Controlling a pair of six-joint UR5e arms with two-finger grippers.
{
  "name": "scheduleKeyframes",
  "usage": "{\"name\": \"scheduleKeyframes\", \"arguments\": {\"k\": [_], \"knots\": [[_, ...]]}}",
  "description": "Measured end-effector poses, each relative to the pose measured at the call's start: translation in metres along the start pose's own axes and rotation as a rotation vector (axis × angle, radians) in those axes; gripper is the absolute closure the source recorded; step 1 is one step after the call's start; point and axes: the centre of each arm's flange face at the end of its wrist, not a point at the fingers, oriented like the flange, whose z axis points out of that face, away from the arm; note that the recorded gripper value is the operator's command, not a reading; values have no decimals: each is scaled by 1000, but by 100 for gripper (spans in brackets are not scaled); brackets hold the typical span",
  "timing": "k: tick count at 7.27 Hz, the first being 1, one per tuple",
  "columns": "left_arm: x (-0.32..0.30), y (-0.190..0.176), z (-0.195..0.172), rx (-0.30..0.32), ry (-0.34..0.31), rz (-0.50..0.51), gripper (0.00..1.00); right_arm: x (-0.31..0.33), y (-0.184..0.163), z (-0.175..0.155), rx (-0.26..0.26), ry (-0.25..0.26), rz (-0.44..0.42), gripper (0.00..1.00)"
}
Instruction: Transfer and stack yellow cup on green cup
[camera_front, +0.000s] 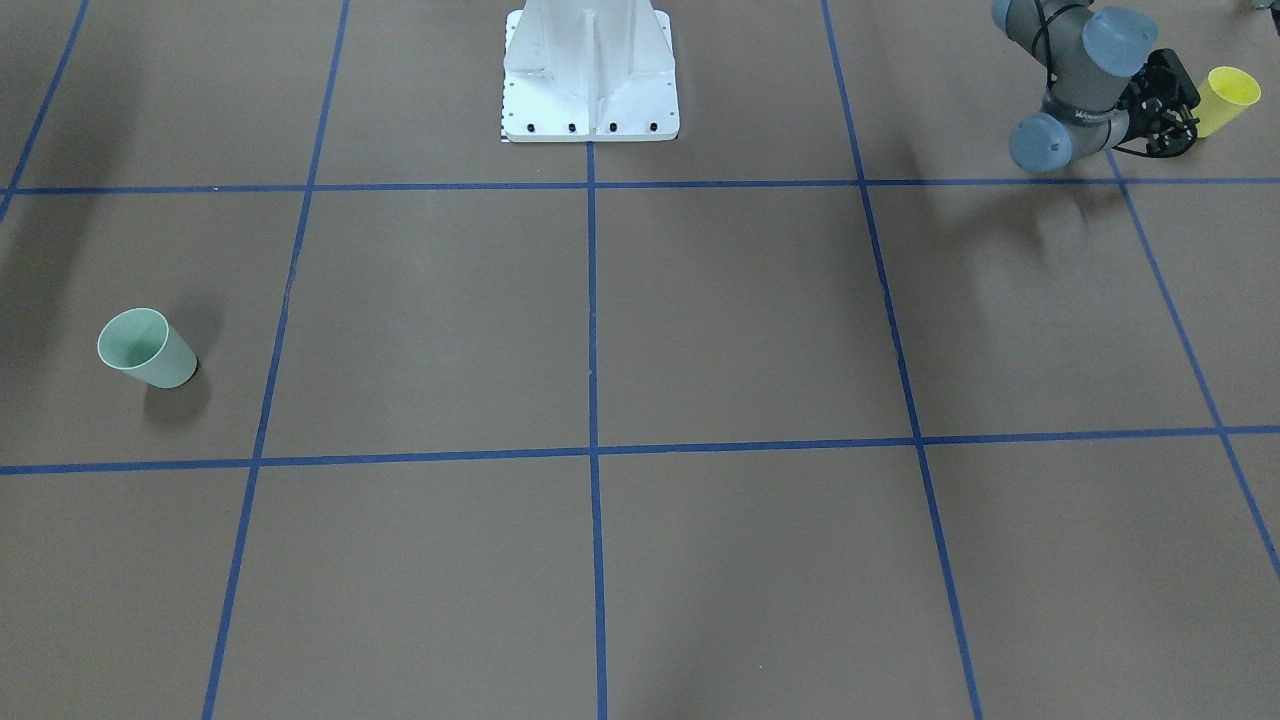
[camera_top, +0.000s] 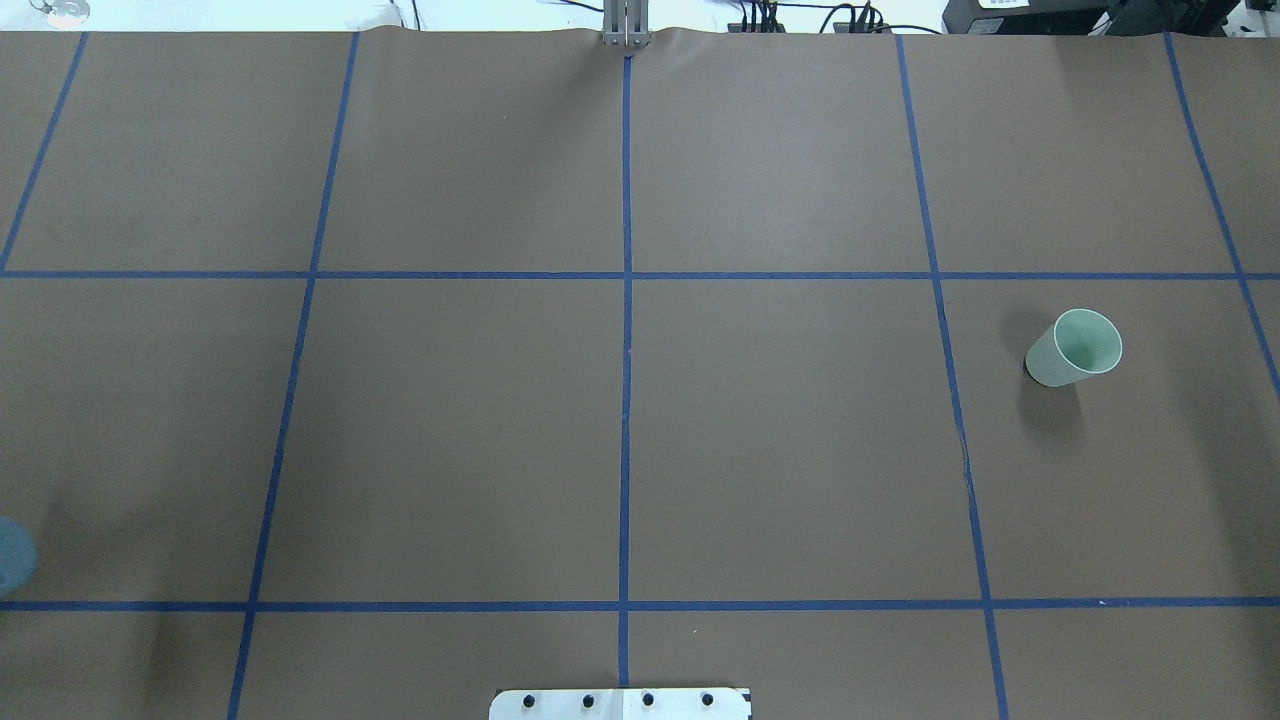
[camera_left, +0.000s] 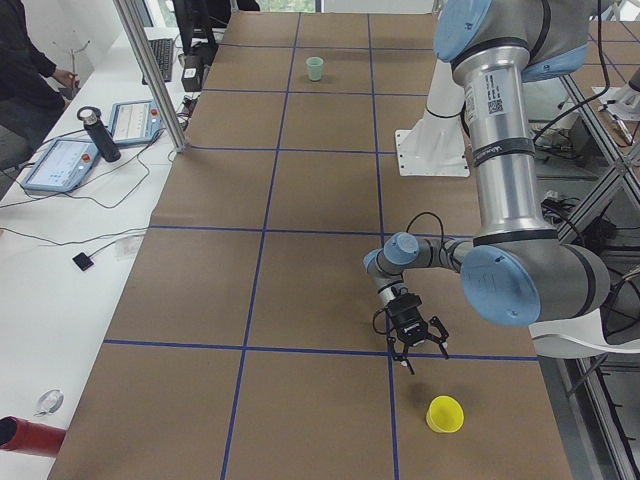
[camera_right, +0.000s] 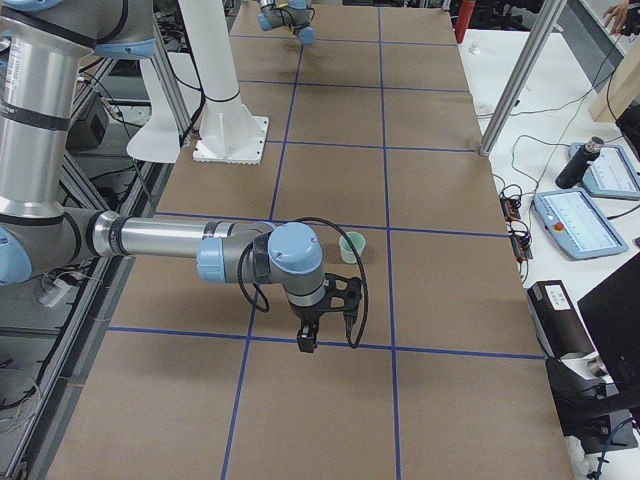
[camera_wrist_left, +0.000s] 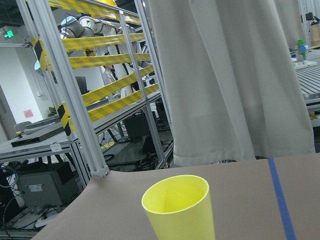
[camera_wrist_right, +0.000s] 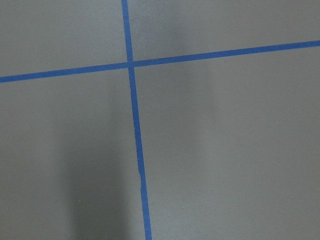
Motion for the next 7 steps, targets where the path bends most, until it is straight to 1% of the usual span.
{"name": "scheduleKeyframes", "arguments": {"k": [3,7], "knots": [[16,16,32,25,-3,-14,0,1,0,0,-1,1,1,1],[33,23,83,64,-3,-16,0,1,0,1,-1,2,0,1]]}}
